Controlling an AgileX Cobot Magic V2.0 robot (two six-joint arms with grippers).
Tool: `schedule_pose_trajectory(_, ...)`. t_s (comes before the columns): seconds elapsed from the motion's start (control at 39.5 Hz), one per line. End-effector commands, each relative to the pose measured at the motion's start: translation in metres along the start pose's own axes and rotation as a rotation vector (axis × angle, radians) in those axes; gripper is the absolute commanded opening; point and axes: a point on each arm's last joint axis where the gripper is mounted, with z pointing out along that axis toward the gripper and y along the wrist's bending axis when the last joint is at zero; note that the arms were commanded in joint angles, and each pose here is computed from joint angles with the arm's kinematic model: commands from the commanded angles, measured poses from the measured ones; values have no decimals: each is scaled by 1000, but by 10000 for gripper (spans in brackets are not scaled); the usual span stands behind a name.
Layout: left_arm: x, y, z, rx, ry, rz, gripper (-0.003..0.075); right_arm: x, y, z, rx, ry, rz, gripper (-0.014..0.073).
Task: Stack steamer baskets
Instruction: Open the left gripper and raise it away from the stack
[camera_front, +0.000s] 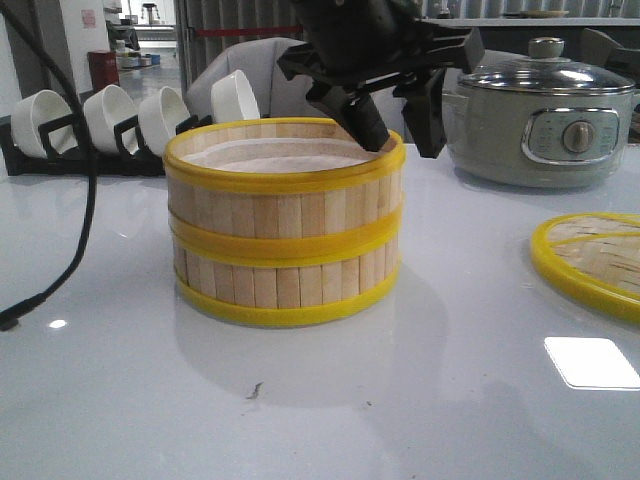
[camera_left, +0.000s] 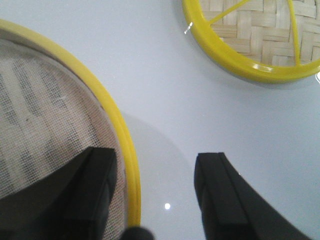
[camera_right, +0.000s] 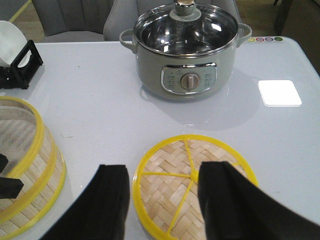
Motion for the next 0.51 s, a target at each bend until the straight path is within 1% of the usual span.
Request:
schedule_pose_trajectory(0.0,-18,-13,-37,26,-126,5,430,-17,2,-6,-11,-108,-2,433)
schedule_pose_trajectory(0.23,-18,-12,-37,24,-125,-1,430,-17,2,-6,-11,-107,-2,433)
schedule_pose_trajectory(0.48,-21,-9,-38,8,-154,5,430,-17,2,-6,-11,-105,-2,433)
